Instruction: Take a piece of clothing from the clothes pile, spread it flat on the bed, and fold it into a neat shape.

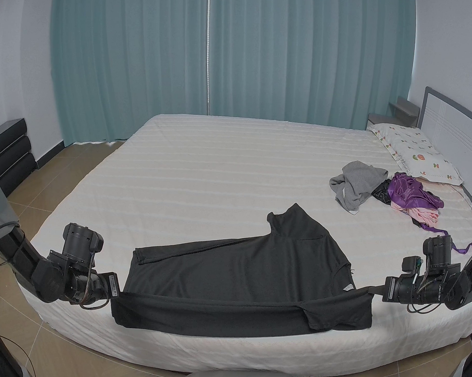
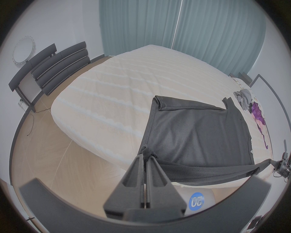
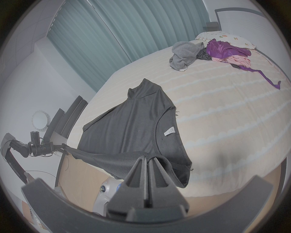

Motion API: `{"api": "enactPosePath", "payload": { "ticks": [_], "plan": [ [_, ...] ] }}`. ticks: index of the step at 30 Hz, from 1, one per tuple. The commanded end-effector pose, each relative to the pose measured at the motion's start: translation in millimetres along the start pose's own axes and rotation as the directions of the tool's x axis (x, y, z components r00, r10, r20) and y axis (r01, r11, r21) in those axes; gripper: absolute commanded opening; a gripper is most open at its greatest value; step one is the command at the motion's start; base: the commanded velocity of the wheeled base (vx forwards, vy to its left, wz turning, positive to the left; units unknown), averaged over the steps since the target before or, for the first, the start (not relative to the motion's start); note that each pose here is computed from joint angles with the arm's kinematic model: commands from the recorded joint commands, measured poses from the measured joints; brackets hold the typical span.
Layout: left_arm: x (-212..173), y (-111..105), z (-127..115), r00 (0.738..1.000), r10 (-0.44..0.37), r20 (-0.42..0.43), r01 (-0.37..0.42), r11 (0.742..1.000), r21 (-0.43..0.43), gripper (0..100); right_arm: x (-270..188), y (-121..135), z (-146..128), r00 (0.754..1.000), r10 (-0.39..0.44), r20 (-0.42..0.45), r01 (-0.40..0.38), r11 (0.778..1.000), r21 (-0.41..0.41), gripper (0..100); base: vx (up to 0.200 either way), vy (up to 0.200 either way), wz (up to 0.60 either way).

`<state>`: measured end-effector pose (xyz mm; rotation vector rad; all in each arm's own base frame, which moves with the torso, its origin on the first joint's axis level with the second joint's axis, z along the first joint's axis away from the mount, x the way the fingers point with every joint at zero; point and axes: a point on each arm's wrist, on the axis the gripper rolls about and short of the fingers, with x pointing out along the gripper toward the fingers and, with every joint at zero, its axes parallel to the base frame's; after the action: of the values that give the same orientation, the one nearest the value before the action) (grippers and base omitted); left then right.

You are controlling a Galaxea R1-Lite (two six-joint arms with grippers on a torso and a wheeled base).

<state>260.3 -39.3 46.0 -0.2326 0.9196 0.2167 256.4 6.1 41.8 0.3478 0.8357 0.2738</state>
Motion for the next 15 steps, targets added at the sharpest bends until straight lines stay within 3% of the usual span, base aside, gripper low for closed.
{"api": "enactPosePath", "payload": {
  "ticks": [1,15],
  "plan": [
    [6,-1,2,1.000,0.005,-0.011,-0.005,1.000,-0.002,0,4,-1,5,1.000,0.003,0.007,-0.003,1.000,0.000,0,0.000,0.000,0.00],
    [23,-3,5,0.999,0.001,-0.036,-0.001,1.000,-0.009,0,22,0,2,0.999,0.012,-0.038,-0.012,1.000,-0.008,0,0.000,0.000,0.00]
  ]
}}
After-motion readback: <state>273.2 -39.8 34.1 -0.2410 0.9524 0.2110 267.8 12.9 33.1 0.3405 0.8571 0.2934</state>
